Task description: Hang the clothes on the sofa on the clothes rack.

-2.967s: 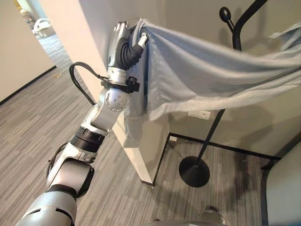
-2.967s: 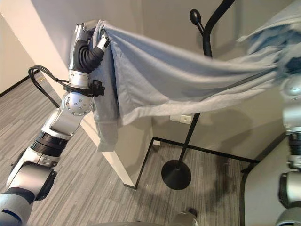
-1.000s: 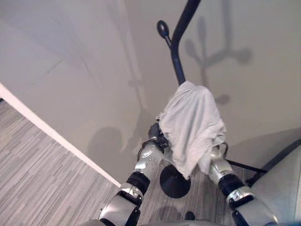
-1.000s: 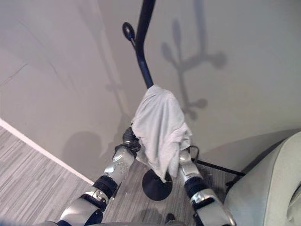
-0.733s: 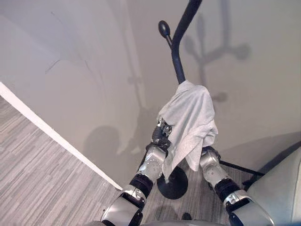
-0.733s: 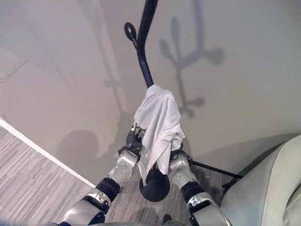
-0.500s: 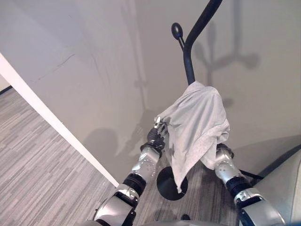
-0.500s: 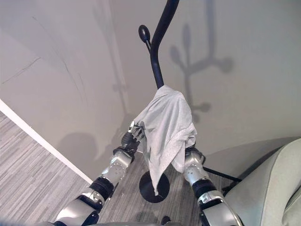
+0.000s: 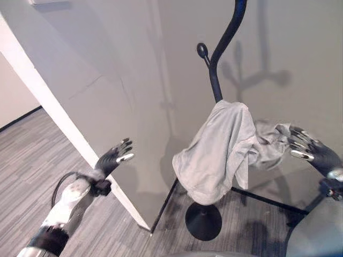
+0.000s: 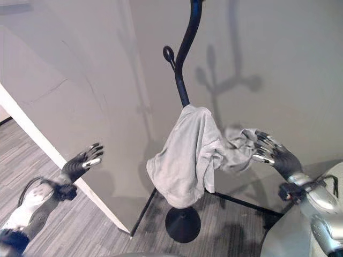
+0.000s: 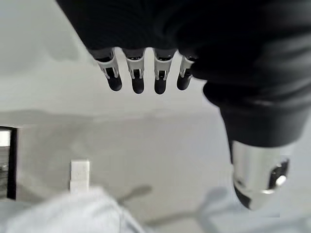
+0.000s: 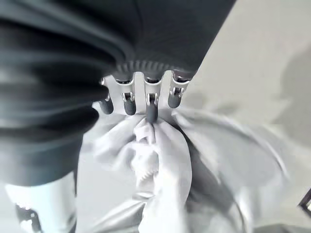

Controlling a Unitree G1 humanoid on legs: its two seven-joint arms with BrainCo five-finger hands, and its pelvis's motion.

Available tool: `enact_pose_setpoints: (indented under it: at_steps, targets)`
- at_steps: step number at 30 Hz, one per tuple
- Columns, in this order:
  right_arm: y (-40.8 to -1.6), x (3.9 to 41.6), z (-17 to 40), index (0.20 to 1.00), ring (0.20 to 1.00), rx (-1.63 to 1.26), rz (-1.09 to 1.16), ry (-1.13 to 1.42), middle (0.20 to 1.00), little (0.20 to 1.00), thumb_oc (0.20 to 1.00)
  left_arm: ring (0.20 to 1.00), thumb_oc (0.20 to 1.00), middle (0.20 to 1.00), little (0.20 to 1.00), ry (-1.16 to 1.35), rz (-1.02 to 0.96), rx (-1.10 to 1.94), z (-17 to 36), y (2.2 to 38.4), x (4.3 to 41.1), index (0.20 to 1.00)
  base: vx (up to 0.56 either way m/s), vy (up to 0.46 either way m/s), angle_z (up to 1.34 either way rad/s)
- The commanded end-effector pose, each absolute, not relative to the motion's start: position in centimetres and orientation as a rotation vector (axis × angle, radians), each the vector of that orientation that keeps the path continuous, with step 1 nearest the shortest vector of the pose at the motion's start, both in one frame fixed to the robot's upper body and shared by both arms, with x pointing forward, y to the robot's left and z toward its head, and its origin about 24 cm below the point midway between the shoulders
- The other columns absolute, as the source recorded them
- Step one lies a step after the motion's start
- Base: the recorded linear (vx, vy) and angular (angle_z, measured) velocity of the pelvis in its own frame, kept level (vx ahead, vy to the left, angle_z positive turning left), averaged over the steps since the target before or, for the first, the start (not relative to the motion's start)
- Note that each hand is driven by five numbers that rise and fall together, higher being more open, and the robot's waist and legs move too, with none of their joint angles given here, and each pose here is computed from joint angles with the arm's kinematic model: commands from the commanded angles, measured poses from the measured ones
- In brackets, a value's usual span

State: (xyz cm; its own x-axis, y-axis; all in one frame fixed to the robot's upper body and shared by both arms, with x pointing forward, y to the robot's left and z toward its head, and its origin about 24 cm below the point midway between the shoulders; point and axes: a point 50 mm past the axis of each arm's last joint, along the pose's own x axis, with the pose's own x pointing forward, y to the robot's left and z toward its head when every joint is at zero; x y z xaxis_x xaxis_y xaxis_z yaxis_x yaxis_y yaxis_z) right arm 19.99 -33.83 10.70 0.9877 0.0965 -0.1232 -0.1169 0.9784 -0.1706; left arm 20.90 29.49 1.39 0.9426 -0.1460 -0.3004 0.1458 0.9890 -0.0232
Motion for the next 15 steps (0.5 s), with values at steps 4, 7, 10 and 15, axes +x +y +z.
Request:
enact_pose_setpoints:
  at_steps: [4, 7, 10, 15]
  targets:
    - [-34.0, 19.3, 12.5, 1.000, 1.000, -0.230, 0.219, 0.067, 1.000, 1.000, 1.000, 1.000, 1.000, 1.000, 1.000, 0.310, 0.021, -0.096, -1.2, 31.5, 18.4, 1.000, -0.01, 0.022, -0.14]
    - [-36.1, 17.3, 11.1, 1.000, 1.000, -0.168, 0.077, 0.093, 1.000, 1.000, 1.000, 1.000, 1.000, 1.000, 1.000, 0.514, 0.249, -0.224, -6.6, 32.4, 13.4, 1.000, -0.01, 0.025, -0.05]
    - [-36.9, 15.7, 8.3, 1.000, 1.000, -0.028, -0.056, 0.099, 1.000, 1.000, 1.000, 1.000, 1.000, 1.000, 1.000, 0.634, 0.420, -0.332, -9.8, 31.8, 9.9, 1.000, -0.01, 0.025, -0.09]
    - [-30.1, 5.1, -14.3, 1.000, 1.000, 0.903, -0.921, 0.670, 1.000, 1.000, 1.000, 1.000, 1.000, 1.000, 1.000, 1.067, 0.560, -0.500, -16.0, 26.2, 3.9, 1.000, 0.00, 0.031, 0.07]
